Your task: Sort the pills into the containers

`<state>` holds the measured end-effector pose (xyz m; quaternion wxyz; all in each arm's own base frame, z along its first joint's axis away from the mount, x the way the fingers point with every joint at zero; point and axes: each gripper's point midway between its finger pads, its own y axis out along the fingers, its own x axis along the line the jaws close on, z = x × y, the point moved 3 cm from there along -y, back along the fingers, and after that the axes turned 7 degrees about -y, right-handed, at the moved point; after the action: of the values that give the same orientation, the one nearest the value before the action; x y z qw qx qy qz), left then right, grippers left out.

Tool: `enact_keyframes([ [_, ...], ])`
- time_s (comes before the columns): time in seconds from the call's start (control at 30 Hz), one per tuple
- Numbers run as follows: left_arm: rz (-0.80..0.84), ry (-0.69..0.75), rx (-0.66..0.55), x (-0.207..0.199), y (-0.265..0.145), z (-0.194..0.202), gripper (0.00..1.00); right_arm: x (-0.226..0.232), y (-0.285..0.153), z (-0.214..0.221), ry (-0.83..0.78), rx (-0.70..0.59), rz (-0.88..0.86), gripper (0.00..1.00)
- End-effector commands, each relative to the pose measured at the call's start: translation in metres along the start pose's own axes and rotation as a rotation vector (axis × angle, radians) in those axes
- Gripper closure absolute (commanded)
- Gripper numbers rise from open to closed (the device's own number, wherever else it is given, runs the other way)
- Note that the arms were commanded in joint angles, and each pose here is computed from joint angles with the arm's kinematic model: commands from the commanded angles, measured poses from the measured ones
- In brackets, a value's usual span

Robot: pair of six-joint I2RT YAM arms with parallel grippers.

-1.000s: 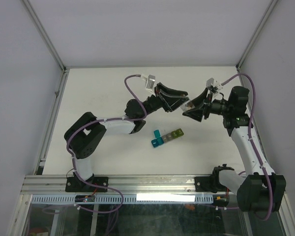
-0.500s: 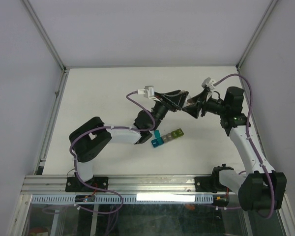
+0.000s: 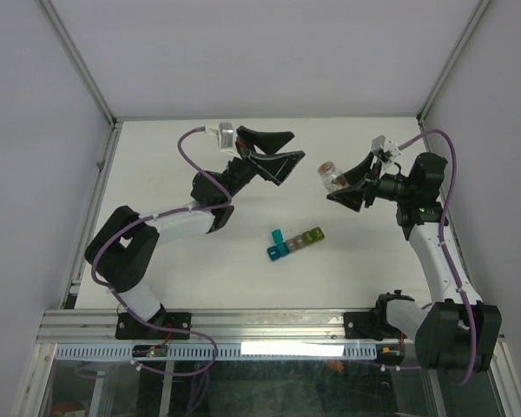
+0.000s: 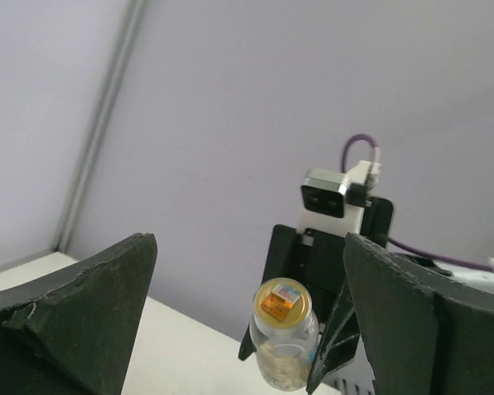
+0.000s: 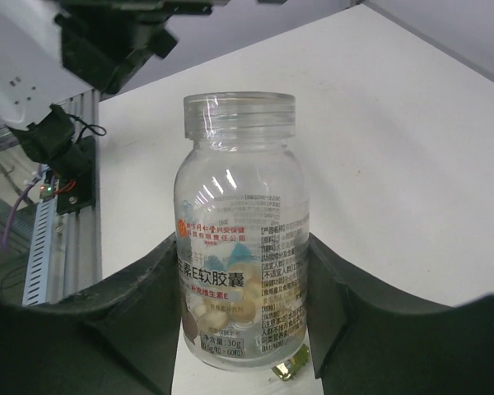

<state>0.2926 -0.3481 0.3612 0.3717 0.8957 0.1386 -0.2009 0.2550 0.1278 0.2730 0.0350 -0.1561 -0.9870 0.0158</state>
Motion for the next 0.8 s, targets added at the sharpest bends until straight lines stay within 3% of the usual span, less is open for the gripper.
enact_keyframes([
  [0.0,0.344,-0.091,0.243,-0.049,0.003,0.009,0.01,0.023,-0.003,-0.014,-0.071,-0.032,-0.157,1.0],
  [0.17,0.438,-0.153,0.332,-0.045,0.005,0.03,0.02,0.03,-0.003,-0.015,-0.084,-0.026,-0.195,1.0],
  [0.53,0.421,-0.171,0.262,-0.048,0.02,0.056,0.01,0.025,0.006,-0.01,-0.061,-0.008,-0.176,1.0],
  [0.63,0.409,-0.175,0.241,-0.048,0.021,0.058,0.04,0.02,0.009,-0.007,-0.048,0.001,-0.151,1.0],
  [0.77,0.409,-0.185,0.235,-0.05,0.023,0.061,0.14,0.017,0.01,-0.007,-0.041,0.007,-0.131,1.0],
])
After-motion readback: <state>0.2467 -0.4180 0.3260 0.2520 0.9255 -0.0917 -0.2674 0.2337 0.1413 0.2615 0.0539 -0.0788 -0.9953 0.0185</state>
